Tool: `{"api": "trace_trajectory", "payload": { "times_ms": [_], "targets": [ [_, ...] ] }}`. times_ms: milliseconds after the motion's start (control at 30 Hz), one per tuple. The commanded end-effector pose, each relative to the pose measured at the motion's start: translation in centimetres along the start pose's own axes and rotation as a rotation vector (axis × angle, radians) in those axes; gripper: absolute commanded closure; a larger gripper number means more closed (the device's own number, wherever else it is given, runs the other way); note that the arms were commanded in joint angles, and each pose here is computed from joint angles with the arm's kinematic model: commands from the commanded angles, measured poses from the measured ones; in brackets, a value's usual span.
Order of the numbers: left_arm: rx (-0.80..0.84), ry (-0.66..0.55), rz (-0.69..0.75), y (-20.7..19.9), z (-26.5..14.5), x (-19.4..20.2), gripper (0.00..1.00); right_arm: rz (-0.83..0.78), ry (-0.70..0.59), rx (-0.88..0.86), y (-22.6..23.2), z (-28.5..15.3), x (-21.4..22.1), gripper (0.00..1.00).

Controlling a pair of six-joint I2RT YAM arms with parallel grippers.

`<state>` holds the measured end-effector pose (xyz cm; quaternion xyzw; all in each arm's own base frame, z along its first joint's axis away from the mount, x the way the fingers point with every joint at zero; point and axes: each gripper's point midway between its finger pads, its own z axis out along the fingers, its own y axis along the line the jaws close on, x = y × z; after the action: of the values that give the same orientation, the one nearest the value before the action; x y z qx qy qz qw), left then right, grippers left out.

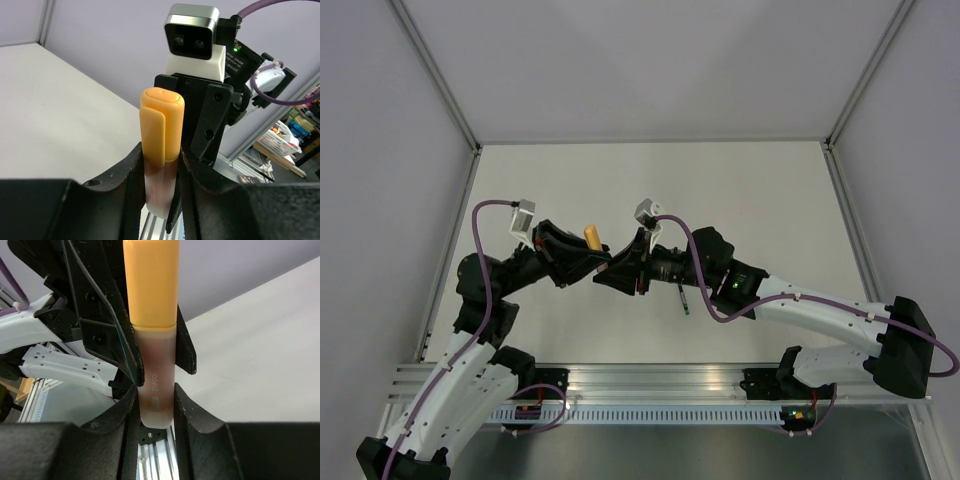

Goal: Insert the pens into the pen caps

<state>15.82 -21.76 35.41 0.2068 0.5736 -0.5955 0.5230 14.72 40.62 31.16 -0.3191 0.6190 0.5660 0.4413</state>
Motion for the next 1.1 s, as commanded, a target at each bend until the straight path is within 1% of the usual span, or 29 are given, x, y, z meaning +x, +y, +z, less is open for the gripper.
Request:
{"api": "trace_trajectory", "payload": {
  "times_ms": [0,133,200,300,367,433,467,500,533,600,667,700,767,867,900,1000,1067],
  "targets": [
    [-0.011,-0.013,0.052,-0.8,0.1,-1.3,0.65,-0.05,-0.074,0.119,-1.9,-0.4,-2.7,1.0],
    [-0.031,-0.012,0.038,-0.3,0.3,-1.4,0.8,-0.067,-0.059,0.158,-2.7,-0.3,-2.4,1.0],
    [-0.037,-0.01,0.033,-0.1,0.4,-1.4,0.83,-0.078,-0.045,0.167,-2.9,-0.3,-2.3,1.0],
    [-0.04,-0.005,0.021,0.2,0.6,-1.4,0.97,-0.09,-0.03,0.179,-3.2,-0.3,-2.0,1.0],
    [-0.042,-0.005,0.009,0.4,0.7,-1.3,0.98,-0.095,-0.025,0.176,-3.2,-0.4,-1.8,1.0],
    [-0.022,-0.008,0.006,0.2,0.8,-1.2,0.98,-0.105,-0.009,0.164,-3.1,-0.4,-1.3,0.97],
    [-0.016,-0.01,0.005,0.1,0.8,-1.2,0.98,-0.106,-0.006,0.164,-3.2,-0.5,-1.2,0.94],
    [-0.008,-0.007,0.002,0.1,0.8,-1.0,0.98,-0.111,-0.001,0.157,-3.1,-0.5,-1.1,0.87],
    [0.02,0.005,0.006,-0.3,0.7,-0.7,0.98,-0.12,0.012,0.134,-2.8,-0.4,-0.8,0.83],
    [0.057,0.001,0.011,-1.0,0.7,-0.8,0.98,-0.126,0.018,0.12,-2.6,-0.5,-0.7,0.79],
    [0.092,-0.003,0.029,-1.7,0.6,-0.9,0.98,-0.132,0.02,0.099,-2.2,-0.5,-0.6,0.81],
    [0.099,-0.004,0.035,-1.9,0.5,-1.0,0.98,-0.134,0.018,0.095,-2.0,-0.6,-0.7,0.88],
    [0.103,-0.012,0.049,-2.2,0.3,-1.1,0.98,-0.131,0.003,0.093,-1.9,-0.8,-1.0,0.99],
    [0.096,-0.014,0.053,-2.4,0.3,-1.5,0.98,-0.13,-0.021,0.114,-1.9,-1.2,-1.7,1.0],
    [0.07,-0.004,0.03,-2.0,0.4,-1.3,0.89,-0.128,-0.029,0.129,-2.1,-1.3,-1.9,1.0],
    [0.02,-0.005,0.002,-1.3,0.4,-1.4,0.52,-0.132,-0.052,0.193,-3.1,-1.5,-2.6,1.0],
    [0.005,-0.018,0.01,-1.2,0.3,-1.6,0.49,-0.133,-0.062,0.21,-3.3,-1.5,-2.8,1.0]
  ]
}}
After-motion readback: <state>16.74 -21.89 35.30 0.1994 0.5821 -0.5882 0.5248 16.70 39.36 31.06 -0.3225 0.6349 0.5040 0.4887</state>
